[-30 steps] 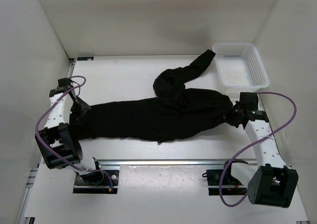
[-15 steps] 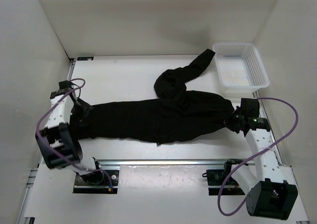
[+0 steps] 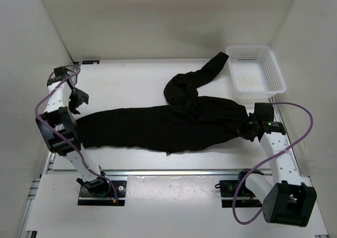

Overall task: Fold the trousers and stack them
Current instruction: Flatten the trousers out

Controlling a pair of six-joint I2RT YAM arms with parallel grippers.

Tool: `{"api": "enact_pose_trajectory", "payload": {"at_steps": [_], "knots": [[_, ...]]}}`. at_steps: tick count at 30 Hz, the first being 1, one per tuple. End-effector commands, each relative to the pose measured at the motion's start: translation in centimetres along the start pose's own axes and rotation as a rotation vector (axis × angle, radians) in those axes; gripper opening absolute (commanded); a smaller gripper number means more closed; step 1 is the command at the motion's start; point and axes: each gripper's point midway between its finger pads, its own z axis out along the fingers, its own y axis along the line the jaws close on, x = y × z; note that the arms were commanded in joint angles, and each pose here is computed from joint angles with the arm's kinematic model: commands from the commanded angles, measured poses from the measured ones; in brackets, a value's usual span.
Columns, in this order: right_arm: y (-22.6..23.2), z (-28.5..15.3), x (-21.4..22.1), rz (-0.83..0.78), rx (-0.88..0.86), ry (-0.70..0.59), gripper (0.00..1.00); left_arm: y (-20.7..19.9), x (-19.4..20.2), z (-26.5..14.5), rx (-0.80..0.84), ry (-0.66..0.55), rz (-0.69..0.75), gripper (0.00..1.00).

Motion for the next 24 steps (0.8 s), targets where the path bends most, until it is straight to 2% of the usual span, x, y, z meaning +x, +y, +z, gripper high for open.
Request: {"api": "enact_pose_trajectory", "payload": {"at_steps": [1, 3, 11, 15, 16, 19, 21, 24], "knots": [[1.0, -0.8, -1.2, -0.025, -0.024, -0.018, 0.00, -1.3, -1.8, 2.3, -0.012, 0.005, -0.009, 0.72], [1.0, -0.9, -1.7, -0.018, -0.025, -0.028, 0.00, -0.7, -0.7, 4.0, -0.057, 0.062, 0.000, 0.73], [0.8, -0.8, -1.4, -0.008, -0.015, -0.013, 0.00, 2.2, 1.5, 6.4, -0.149, 0.114, -0.044, 0.73], [1.0, -1.0, -1.7, -0.008, -0.020, -0.021, 0.00, 2.7, 2.2, 7.9, -0.187, 0.146, -0.045, 0.65], [1.0, -1.0, -1.7, -0.008, -0.020, -0.021, 0.00, 2.8, 2.4, 8.2, -0.192, 0.153, -0.044, 0.60], [0.9, -1.1, -1.9, -0.008, -0.005, -0.031, 0.00, 2.4, 1.7, 7.0, -0.172, 0.128, -0.049, 0.12], [1.1, -1.3, -2.2, -0.009, -0.010, -0.039, 0.00, 2.2, 0.3, 5.1, -0.155, 0.074, -0.043, 0.10], [0.7, -1.5, -2.3, -0.008, 0.006, -0.050, 0.00, 2.6, -1.8, -0.5, -0.141, -0.063, -0.024, 0.10]]}}
